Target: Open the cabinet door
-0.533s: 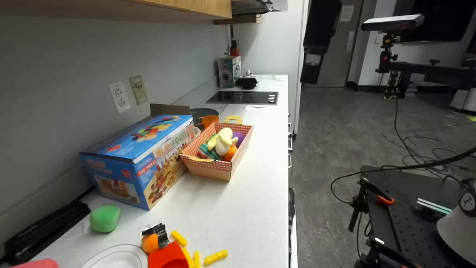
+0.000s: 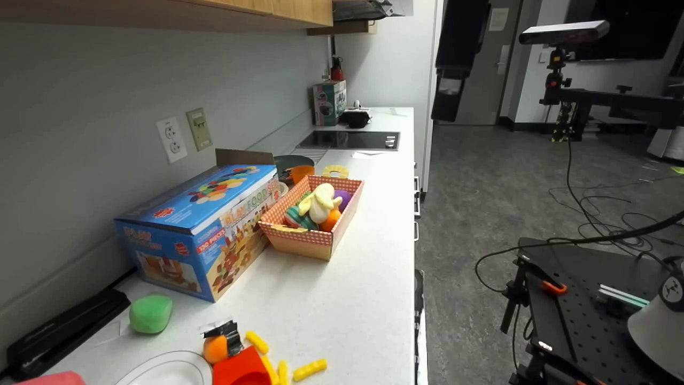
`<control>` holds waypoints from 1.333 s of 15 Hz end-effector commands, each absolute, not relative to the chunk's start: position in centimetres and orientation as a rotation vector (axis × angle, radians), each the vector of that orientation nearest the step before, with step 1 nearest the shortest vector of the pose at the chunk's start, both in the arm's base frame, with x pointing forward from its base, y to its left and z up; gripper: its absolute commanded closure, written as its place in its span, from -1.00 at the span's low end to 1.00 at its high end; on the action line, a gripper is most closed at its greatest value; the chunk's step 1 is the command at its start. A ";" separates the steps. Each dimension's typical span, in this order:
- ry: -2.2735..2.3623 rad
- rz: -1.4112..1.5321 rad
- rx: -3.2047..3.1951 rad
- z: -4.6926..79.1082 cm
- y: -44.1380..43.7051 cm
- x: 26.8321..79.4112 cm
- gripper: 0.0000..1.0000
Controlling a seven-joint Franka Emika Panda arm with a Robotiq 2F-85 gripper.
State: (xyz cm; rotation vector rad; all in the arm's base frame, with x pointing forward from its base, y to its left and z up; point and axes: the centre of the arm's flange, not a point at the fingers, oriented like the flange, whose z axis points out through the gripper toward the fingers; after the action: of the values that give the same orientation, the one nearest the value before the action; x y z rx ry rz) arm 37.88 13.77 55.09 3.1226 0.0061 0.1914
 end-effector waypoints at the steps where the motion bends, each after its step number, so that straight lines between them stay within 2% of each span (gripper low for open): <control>1: 0.006 0.191 3.123 55.1 13.8 37.9 -1.00; 12: 0.006 0.191 3.123 55.1 13.8 37.9 -1.00; 15: 0.000 0.206 3.121 58.4 12.2 37.6 -1.00; 19: -0.070 0.388 3.080 66.1 9.8 36.3 -1.00; 20: -0.059 0.321 3.103 62.1 11.1 37.2 -1.00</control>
State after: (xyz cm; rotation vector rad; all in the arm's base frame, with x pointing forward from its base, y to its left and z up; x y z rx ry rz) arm 37.19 11.04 62.17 3.1024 -0.0596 0.3236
